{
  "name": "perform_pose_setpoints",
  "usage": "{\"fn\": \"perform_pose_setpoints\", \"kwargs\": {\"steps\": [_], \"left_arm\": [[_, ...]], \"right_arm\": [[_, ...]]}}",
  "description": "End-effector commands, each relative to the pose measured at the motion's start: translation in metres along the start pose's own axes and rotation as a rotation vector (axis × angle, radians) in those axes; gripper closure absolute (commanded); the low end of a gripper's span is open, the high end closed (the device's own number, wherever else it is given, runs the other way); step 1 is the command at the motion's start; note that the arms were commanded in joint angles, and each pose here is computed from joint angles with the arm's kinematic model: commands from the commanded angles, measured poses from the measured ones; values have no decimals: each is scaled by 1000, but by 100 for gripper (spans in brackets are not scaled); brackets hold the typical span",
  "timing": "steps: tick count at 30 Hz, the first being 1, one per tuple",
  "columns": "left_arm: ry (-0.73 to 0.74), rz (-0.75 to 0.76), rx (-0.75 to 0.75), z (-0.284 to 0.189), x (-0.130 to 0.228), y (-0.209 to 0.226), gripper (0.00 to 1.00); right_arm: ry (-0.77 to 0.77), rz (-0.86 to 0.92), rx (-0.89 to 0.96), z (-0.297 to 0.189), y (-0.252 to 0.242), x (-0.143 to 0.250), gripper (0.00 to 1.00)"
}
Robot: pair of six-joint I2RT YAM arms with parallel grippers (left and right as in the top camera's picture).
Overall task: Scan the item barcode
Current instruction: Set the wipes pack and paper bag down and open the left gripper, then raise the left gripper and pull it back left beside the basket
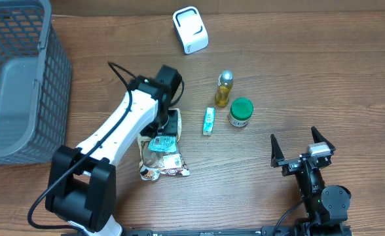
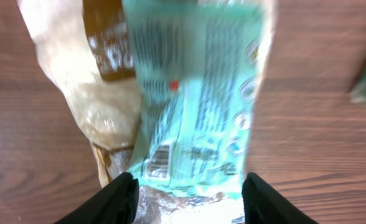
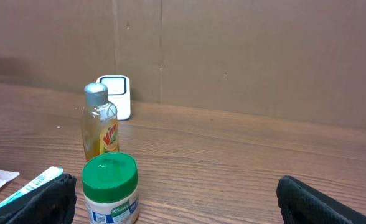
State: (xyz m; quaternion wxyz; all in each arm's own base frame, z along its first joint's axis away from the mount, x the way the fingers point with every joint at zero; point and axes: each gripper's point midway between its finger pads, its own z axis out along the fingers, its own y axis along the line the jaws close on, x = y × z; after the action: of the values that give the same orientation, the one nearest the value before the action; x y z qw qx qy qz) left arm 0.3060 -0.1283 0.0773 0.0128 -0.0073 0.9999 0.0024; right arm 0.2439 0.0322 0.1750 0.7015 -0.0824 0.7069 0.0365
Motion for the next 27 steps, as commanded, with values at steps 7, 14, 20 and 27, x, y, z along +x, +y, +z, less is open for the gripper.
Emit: {"fn": "perform_pose_setpoints", "kwargs": {"steps": [7, 14, 20, 27], "left_arm": [[16, -71, 9, 1, -9, 23, 41], [65, -153, 107, 5, -8, 32, 54], [57, -196, 28, 6, -10, 58, 56], [52, -320, -21, 7, -14, 96, 55]], "right_arm": [[1, -4, -10, 0, 2, 3, 0], [1, -4, -10, 0, 2, 3, 0], [1, -4, -10, 0, 2, 3, 0], [1, -4, -9, 0, 2, 3, 0]]}}
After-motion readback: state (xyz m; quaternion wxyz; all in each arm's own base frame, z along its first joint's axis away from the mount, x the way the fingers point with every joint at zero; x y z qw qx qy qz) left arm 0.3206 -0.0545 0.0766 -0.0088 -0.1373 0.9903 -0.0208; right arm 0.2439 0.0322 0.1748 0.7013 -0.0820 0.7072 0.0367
